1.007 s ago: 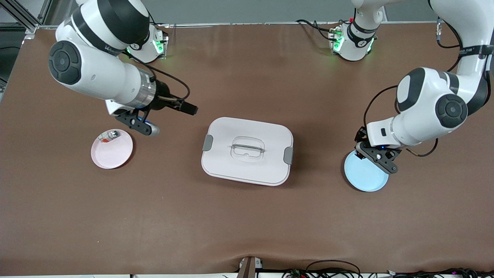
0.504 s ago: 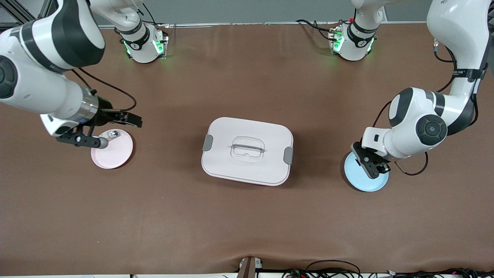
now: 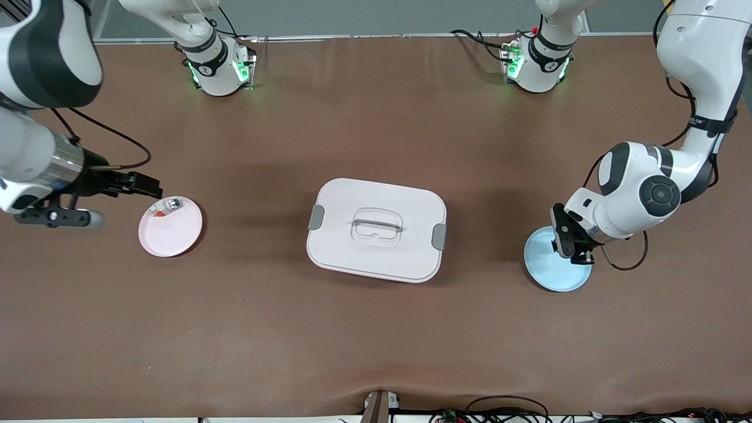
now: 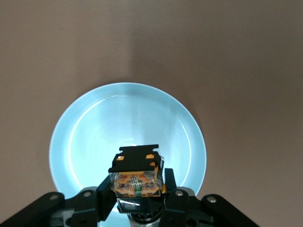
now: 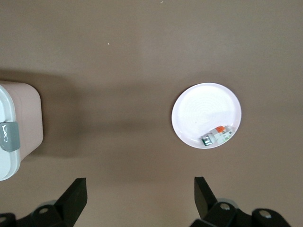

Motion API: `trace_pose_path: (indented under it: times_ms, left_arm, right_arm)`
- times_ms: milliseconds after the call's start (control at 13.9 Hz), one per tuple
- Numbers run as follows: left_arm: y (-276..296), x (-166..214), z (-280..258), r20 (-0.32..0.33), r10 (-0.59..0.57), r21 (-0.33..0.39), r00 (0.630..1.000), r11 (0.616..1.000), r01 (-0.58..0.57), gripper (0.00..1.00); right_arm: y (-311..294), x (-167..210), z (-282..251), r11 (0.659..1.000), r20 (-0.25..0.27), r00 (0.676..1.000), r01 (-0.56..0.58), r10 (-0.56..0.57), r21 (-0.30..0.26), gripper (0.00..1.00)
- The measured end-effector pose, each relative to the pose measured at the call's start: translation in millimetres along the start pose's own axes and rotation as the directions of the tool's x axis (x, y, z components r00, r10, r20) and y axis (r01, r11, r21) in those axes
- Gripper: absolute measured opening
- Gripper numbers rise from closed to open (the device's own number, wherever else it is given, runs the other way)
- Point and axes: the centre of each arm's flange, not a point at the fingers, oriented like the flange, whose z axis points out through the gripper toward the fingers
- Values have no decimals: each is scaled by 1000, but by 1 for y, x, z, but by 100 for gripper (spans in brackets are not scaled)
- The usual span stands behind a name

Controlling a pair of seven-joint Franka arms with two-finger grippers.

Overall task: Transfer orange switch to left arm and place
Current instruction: 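Lower the switch onto the blue plate while the right gripper withdraws, then open the left gripper to release the switch on the blue plate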

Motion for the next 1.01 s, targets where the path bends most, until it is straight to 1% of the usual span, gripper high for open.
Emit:
trace_pose_path:
  times_ms: [216,288,432,576,647,863,935,1007]
  left_arm:
    - [5,5,16,79,135,23,988,990,-137,42]
    - [5,5,22,87,156,27,984,987,-158,42]
    - [5,4,35,85,181,39,980,982,-185,42]
    - [5,6,47,94,221,52,971,973,-227,42]
    - [5,7,52,93,234,59,968,969,-240,42]
    - [5,9,57,82,229,72,970,969,-235,42]
    - [4,9,57,81,214,77,973,972,-220,48]
    - [3,7,56,80,189,82,979,977,-196,57]
  right_arm:
    - [27,-5,-18,1000,-29,999,19,-19,-8,100]
    - [37,-6,-22,1000,-33,999,30,-30,-7,100]
    - [47,-8,-27,999,-27,999,41,-41,-13,100]
    - [50,-11,-35,998,-33,998,44,-45,-47,100]
    - [49,-16,-45,997,-48,998,46,-49,-59,100]
    - [49,-38,-71,997,-103,993,45,-51,-64,100]
    - [50,-44,-73,997,-127,991,42,-50,-65,100]
    - [51,-50,-71,997,-156,987,39,-49,-65,100]
